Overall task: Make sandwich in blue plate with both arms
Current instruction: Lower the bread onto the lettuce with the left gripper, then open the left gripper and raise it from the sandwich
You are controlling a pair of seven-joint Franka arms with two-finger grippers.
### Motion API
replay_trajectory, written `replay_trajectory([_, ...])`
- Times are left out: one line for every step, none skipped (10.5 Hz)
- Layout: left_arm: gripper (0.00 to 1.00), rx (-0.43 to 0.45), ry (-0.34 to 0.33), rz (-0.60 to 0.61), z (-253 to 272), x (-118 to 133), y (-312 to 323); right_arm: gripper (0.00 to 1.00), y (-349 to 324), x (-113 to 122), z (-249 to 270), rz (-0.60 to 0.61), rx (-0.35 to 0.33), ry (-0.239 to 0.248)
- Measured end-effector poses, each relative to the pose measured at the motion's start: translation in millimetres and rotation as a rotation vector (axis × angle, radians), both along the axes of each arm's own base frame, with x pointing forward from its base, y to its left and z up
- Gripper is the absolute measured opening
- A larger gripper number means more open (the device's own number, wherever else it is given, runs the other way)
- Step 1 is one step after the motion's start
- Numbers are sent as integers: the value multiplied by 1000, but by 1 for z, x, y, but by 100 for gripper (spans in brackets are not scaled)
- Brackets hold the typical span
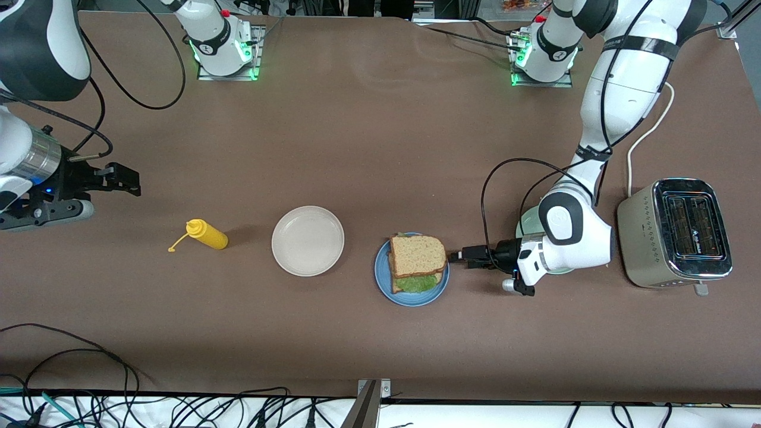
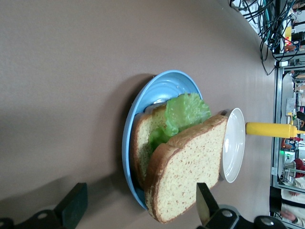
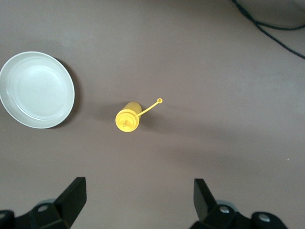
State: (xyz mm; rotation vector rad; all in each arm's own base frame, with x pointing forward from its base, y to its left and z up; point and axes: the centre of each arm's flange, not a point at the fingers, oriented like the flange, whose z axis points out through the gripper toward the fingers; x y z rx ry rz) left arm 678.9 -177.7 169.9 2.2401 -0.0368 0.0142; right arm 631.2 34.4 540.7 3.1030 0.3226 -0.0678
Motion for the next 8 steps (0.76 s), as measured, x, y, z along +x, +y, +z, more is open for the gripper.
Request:
replay_trajectory([100,-6,-2,-3,5,1,1,100,0,0,7,-2,0,-13])
replay_trajectory([100,-6,-6,-3,13,0,5,100,0,-1,16,-3,0,-30])
replay_trajectory([100,2,-8,0,24,-4,12,100,-1,-2,25,-4,-1,-47])
replay_trajectory([100,48,-11,-24,39,-12,21,100,-3,-5,33,-8,-3,-59])
replay_trajectory([100,124,-14,-52,62,-20,36,100,-9,-7,39,-20,-7,-68])
replay_trajectory([100,210,-22,-97,93,-27,52,100,-18,-8,43,-37,-12,-74])
replay_trajectory([100,299,-22,-138,132,-36,73,100,-32,-8,48,-61,-20,-86])
replay_trajectory([100,369,-15,-169,169,-46,92,100,-47,-8,54,-86,-26,-98])
